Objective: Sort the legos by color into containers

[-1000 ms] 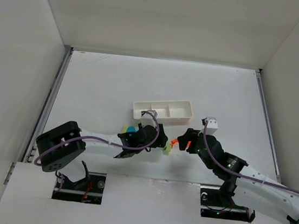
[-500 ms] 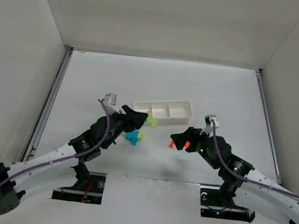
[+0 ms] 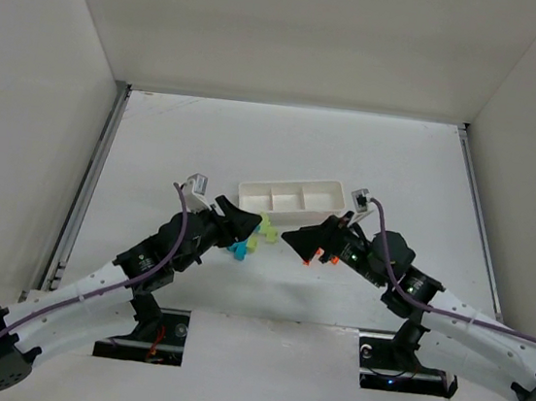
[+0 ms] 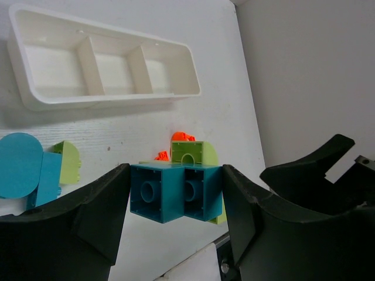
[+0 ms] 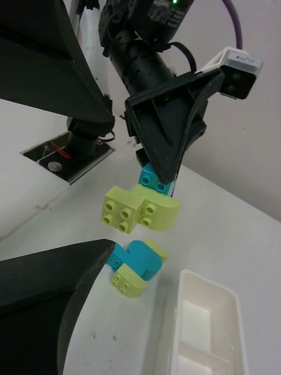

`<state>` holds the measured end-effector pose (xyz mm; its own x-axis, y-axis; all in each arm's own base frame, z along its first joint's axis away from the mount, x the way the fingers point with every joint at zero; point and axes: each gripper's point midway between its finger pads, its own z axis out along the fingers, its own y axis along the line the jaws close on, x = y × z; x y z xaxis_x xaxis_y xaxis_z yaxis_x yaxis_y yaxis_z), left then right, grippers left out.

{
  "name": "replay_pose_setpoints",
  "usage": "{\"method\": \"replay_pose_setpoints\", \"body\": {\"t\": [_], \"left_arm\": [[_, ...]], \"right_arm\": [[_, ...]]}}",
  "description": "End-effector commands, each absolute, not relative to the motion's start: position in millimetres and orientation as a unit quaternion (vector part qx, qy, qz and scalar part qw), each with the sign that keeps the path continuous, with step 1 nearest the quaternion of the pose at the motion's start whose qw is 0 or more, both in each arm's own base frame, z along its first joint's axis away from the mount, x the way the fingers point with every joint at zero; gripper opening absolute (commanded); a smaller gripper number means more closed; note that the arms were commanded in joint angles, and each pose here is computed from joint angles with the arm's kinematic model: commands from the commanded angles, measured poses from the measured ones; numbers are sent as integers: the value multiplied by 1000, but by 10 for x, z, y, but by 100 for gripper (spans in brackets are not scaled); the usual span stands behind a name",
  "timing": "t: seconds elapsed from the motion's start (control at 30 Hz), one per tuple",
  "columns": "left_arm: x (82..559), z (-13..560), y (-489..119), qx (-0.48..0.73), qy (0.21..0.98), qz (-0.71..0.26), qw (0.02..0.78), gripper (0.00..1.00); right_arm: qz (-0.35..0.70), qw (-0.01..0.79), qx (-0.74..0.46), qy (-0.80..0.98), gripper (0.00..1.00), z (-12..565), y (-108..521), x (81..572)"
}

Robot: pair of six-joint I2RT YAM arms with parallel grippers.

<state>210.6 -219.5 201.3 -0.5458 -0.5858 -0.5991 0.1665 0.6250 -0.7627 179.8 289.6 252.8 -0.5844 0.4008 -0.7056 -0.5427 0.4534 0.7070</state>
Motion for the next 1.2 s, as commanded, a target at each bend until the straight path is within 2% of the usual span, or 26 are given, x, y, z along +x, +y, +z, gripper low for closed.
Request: {"method": "replay_pose_setpoints", "body": {"t": [0.0,0.43,0.8,0.97,1.17], "left_arm": [[2056,2228,-2258,-140,756,-451,454,47],[1968,2343,-2326,-135,742,-483,444,47],[1966,2296,-2314,-137,744,-481,444,47],[1979,2295,-2276,-140,743,-477,448,45],[2003,2229,-2221,-144,745,-469,452,41]], "right_arm": [[569,459,-64,679,87,2853,3007,1744],[576,417,-63,700,77,2506,3223,1773],[581,395,-56,710,58,2335,3321,1789],[581,396,-51,709,42,2324,3302,1786],[580,412,-37,702,36,2378,3152,1829]]}}
